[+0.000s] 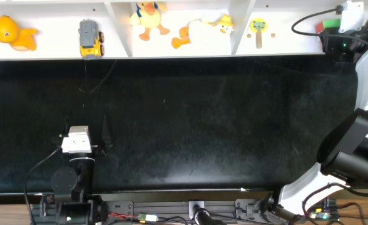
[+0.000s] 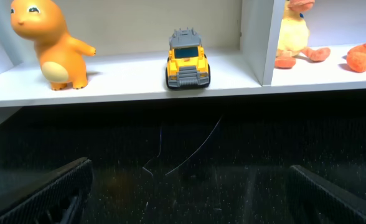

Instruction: Store Toys

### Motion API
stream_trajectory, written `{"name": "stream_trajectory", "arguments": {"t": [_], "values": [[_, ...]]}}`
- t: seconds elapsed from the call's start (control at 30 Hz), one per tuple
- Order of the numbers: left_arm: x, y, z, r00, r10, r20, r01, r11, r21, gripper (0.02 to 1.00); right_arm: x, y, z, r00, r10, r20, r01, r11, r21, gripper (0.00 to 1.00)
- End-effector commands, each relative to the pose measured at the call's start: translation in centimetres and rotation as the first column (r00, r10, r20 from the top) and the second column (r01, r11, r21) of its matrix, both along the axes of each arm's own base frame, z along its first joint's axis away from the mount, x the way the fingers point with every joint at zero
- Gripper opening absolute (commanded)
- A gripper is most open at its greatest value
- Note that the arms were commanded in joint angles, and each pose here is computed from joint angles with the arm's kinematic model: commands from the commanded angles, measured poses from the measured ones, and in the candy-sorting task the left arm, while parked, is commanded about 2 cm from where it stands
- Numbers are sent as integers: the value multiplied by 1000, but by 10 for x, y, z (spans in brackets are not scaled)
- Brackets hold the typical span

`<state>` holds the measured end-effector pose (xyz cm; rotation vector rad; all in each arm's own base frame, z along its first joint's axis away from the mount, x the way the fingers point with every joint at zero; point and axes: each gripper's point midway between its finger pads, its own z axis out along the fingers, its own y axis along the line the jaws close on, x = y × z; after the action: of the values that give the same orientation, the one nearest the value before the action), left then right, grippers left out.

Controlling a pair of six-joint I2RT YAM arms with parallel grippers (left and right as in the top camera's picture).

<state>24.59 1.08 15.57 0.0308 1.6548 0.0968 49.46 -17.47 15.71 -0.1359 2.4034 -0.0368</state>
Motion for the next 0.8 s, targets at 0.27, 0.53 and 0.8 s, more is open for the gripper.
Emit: {"name": "stream_trajectory", "arguments": {"t": [0.27, 0.53, 0.8], "values": [[0, -1, 0, 1000, -5, 3, 5, 1000, 16, 998, 11, -2, -6, 1000, -7, 7, 7, 1000, 15, 529], [0, -1, 0, 1000, -5, 3, 5, 1000, 16, 998, 11, -4, -5, 1000, -14, 8, 14, 1000, 6, 993], [0, -1, 0, 1000, -5, 3, 5, 1000, 16, 998, -1, -1, 10, 1000, -22, 12, 22, 1000, -6, 996]]}}
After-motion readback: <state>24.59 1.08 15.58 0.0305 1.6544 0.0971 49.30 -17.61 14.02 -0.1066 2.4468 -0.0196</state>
